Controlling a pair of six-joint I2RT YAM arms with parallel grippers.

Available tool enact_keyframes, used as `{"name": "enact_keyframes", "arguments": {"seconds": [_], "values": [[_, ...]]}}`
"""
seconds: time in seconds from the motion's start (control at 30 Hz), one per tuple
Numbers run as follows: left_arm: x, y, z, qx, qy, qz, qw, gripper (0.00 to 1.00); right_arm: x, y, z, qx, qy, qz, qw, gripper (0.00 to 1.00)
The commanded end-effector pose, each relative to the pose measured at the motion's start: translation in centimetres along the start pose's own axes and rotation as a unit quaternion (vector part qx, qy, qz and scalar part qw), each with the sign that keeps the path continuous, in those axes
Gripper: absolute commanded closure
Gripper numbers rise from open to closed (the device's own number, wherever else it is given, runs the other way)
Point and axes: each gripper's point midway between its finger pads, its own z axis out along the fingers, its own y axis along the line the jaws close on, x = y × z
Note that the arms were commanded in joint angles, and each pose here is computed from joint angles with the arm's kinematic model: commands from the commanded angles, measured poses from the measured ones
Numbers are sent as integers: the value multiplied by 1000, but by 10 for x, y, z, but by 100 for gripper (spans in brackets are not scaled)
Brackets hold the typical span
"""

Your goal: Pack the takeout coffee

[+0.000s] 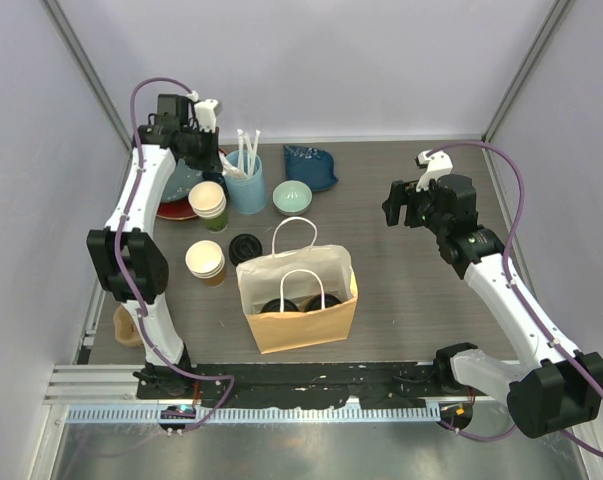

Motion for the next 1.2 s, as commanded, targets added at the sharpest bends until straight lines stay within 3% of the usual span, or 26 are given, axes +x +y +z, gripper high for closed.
{"name": "enact_keyframes", "arguments": {"seconds": [0.0, 0.8, 1.17], "values": [[-18, -8, -17, 6, -25, 12, 1000, 100, -25, 2, -5, -5, -35, -5, 999, 17], [-38, -23, -87, -12, -73, 56, 996, 100, -25, 2, -5, -5, -34, -6, 999, 17], [-37, -14, -74, -22, -62, 58, 996, 100, -24, 2, -6, -4, -34, -6, 999, 17]]}}
